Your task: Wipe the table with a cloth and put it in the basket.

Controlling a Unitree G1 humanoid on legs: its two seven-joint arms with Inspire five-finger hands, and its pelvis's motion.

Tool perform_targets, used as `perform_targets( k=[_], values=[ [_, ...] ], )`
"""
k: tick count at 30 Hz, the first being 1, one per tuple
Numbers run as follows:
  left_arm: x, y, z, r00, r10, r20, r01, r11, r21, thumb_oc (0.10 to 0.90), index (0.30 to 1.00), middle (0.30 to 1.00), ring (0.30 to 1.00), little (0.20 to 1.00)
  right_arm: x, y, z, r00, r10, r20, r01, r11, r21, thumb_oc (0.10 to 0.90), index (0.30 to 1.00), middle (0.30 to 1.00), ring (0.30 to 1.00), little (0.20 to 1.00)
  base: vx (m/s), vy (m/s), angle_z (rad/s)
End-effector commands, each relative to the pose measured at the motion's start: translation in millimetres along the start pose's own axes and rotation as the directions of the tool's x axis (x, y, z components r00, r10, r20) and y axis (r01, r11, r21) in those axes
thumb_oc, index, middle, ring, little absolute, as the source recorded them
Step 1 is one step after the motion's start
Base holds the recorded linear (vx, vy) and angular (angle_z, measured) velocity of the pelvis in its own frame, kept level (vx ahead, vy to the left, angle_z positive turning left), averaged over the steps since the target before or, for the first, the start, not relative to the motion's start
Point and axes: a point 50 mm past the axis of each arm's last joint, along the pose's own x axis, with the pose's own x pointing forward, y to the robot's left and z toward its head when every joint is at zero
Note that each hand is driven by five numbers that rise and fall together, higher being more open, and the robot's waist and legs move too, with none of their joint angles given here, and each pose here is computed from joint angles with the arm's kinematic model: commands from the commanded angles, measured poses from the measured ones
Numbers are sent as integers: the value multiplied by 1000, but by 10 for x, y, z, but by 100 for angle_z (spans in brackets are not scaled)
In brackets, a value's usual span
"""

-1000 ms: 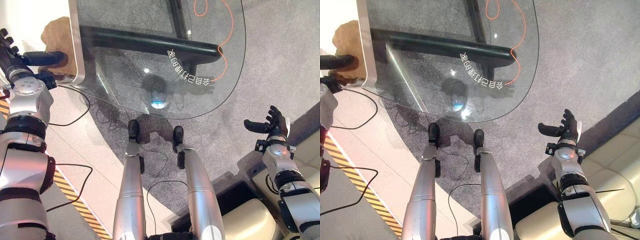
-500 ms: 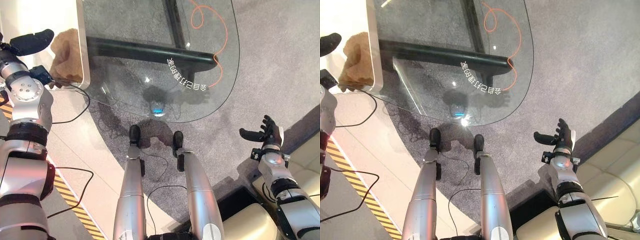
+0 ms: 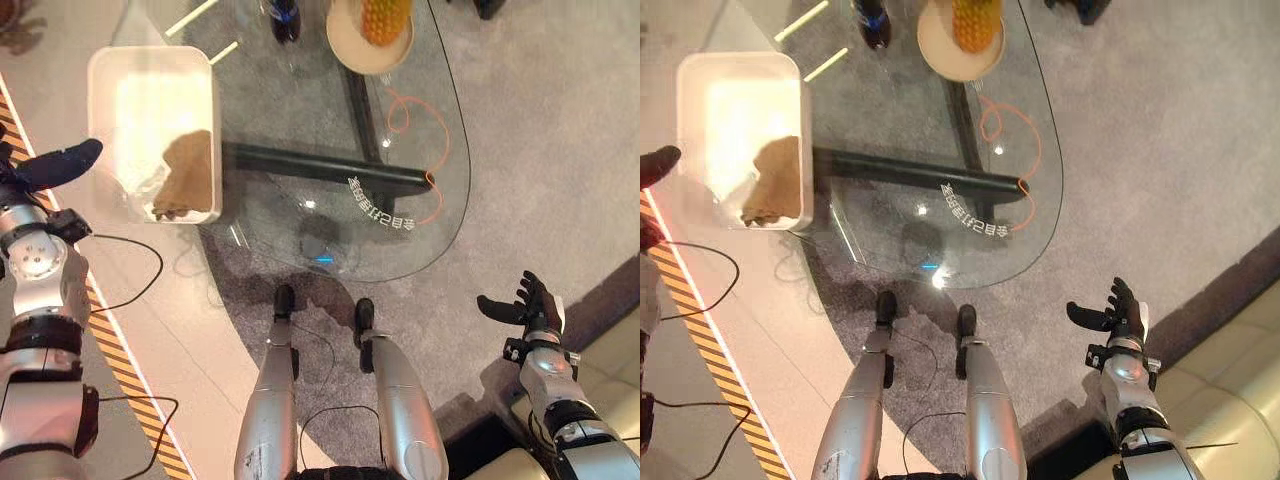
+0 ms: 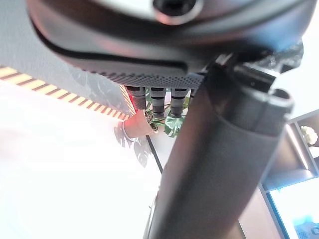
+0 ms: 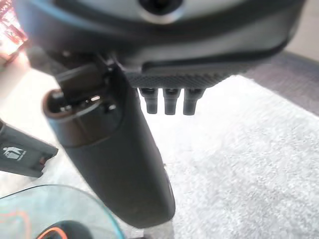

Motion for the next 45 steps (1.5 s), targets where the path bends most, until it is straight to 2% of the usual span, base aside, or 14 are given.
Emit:
perform_targets(
  k=[1,7,13,17,22,26,27,28,33,37,40,45],
  values=[
    [-134,91,-94,999,-41,36,42,999,-24,800,900,900,900,900,-131,-417,-237,996,-84,-35,82,995,-62,800,900,900,900,900,66,58,3],
    [-770,326,-822,968,-131,-212,137,991,13,800,900,900,900,900,-396,-452,-704,978,-76,-196,58,994,-96,800,900,900,900,900,146,47,4],
    [-1259,596,-1257,900,-110,-422,153,986,69,800,900,900,900,900,-674,-493,-1108,935,-62,-348,13,990,-142,800,900,900,900,900,209,33,3],
    [-1549,758,-1508,816,-91,-572,177,979,98,800,900,900,900,900,-792,-450,-1264,908,-41,-417,-27,988,-155,800,900,900,900,900,92,14,6],
    [-1995,881,-1802,669,-84,-738,229,969,98,800,900,900,900,900,-906,-376,-1428,864,2,-503,-96,982,-160,800,900,900,900,900,18,14,5],
    [-2393,918,-1994,508,-96,-856,301,951,73,800,900,900,900,900,-1011,-333,-1564,821,33,-570,-160,972,-173,800,900,900,900,900,0,0,0],
    [-2411,919,-2002,498,-97,-861,306,949,70,800,900,900,900,900,-1016,-331,-1569,818,35,-574,-163,971,-173,800,900,900,900,900,0,0,0],
    [-2578,924,-2061,435,-99,-895,359,931,71,800,900,900,900,900,-1054,-309,-1616,797,47,-602,-188,967,-174,800,900,900,900,900,0,0,0],
    [-3080,1046,-2179,193,-40,-980,392,919,40,800,900,900,900,900,-1184,-226,-1751,727,83,-682,-287,938,-192,800,900,900,900,900,9,33,-2],
    [-3363,1085,-2212,30,14,-999,465,885,26,800,900,900,900,900,-1304,-188,-1856,666,88,-741,-352,913,-208,800,900,900,900,900,4,17,-3],
    [-3519,1076,-2223,-64,55,-996,524,852,13,800,900,900,900,900,-1376,-149,-1913,623,93,-777,-400,892,-213,800,900,900,900,900,0,0,0],
    [-3626,1060,-2227,-114,83,-990,557,830,6,800,900,900,900,900,-1440,-120,-1961,580,94,-810,-444,869,-217,800,900,900,900,900,-4,7,-4]
  ],
)
